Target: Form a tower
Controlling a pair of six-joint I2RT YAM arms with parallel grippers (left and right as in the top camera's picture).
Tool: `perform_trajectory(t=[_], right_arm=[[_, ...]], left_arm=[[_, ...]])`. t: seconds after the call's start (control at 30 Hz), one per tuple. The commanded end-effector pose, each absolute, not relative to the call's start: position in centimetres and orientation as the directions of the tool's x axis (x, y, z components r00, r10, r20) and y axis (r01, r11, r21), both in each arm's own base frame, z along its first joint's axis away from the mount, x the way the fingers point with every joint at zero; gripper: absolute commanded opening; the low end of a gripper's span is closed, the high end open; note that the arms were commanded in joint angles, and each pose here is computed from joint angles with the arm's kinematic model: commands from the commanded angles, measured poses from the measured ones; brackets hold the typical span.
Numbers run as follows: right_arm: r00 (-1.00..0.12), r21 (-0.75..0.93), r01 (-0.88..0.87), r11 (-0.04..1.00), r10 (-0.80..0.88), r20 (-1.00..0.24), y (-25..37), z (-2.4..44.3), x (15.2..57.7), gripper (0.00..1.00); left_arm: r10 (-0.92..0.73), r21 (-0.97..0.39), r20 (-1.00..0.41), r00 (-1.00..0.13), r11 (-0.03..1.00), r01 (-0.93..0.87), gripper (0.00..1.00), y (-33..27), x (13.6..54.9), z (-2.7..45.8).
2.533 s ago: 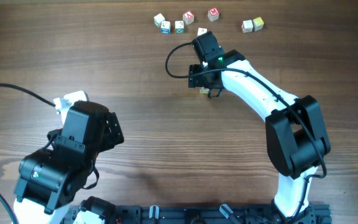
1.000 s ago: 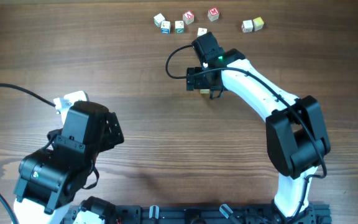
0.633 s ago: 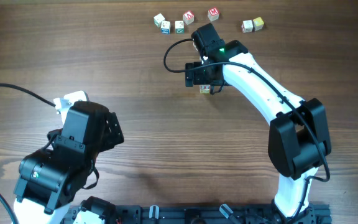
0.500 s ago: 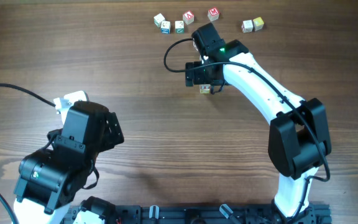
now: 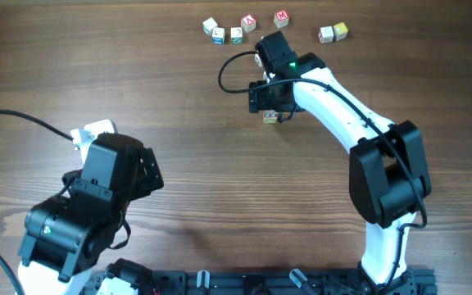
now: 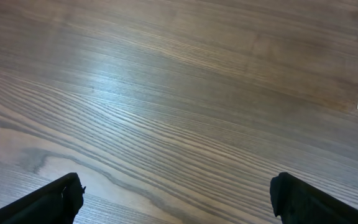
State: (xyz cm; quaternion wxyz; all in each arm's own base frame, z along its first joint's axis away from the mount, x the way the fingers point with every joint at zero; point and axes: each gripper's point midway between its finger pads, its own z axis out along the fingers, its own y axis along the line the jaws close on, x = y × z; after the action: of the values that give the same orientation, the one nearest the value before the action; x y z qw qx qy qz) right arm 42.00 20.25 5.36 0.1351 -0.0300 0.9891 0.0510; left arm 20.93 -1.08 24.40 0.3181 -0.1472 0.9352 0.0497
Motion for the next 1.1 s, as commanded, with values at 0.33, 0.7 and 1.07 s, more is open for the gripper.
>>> perform_trajectory(t=[0.33, 0.7, 1.07], right_arm=[[-0.966, 0.090, -0.101, 0.991, -0.076, -0.248, 20.46, 4.94, 41.81, 0.61], [-0.968, 0.095, -0.101, 0.990, -0.075, -0.239, 20.51, 4.86, 41.62, 0.50], [-0.969, 0.116, -0.104, 0.988, -0.075, -0.233, 20.89, 4.84, 41.52, 0.52]], left_arm=[[-0.257, -0.004, -0.609, -0.750, 0.947, -0.321, 1.00, -0.91, 20.92, 24.31], [-0.257, -0.004, -0.609, -0.750, 0.947, -0.321, 1.00, -0.91, 20.92, 24.31], [-0.257, -0.004, -0.609, -0.750, 0.947, -0.321, 1.00, -0.91, 20.92, 24.31]])
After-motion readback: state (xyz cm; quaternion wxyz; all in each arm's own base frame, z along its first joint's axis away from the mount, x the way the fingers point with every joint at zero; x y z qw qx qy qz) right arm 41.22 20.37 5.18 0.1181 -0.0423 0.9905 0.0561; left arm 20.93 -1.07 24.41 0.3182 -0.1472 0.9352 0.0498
